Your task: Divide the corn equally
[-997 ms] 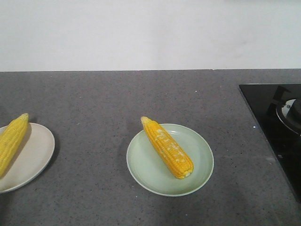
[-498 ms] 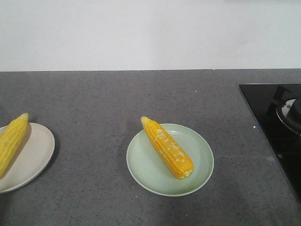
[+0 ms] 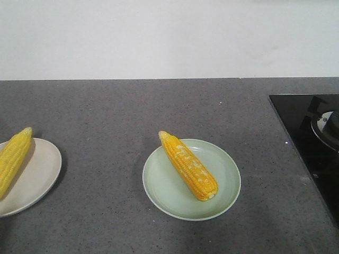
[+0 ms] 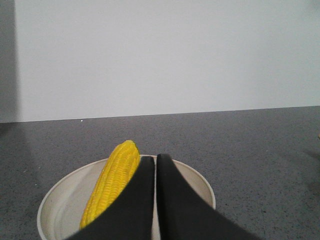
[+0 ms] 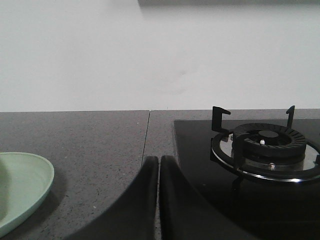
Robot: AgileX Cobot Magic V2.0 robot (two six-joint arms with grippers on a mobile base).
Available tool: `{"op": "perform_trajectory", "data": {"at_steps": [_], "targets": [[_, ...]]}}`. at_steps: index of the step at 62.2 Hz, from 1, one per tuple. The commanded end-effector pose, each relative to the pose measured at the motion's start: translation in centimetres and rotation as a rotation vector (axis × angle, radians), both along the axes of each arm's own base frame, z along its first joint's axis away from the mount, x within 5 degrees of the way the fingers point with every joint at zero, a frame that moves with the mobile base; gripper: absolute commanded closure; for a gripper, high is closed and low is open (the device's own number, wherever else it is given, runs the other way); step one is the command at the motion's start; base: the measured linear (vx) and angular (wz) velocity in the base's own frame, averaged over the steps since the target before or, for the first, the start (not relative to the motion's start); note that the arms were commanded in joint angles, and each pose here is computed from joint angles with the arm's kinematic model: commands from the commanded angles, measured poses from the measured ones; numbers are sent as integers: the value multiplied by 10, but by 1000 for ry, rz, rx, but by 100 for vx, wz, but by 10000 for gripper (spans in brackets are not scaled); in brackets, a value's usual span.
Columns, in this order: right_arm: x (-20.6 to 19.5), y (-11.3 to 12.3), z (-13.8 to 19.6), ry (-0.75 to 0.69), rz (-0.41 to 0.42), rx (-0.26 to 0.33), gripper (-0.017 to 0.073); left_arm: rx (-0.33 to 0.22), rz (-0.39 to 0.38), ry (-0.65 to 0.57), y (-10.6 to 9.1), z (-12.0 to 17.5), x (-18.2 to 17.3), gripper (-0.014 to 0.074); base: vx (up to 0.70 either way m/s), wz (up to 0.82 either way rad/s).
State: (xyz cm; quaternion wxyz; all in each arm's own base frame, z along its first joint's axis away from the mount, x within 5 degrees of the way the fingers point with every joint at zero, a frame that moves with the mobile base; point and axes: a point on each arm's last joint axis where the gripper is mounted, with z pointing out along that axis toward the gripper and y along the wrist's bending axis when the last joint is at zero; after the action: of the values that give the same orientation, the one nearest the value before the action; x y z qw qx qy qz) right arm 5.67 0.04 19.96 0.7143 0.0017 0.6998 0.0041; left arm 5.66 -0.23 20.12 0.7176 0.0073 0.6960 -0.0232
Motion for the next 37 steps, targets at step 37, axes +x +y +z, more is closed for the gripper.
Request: {"op": "perform_trajectory", "data": {"at_steps": [37], "targets": [[0,-1,4,-69,-15,-18,562,-14,-6,-78,0,3,-1,600,0,0]]}}
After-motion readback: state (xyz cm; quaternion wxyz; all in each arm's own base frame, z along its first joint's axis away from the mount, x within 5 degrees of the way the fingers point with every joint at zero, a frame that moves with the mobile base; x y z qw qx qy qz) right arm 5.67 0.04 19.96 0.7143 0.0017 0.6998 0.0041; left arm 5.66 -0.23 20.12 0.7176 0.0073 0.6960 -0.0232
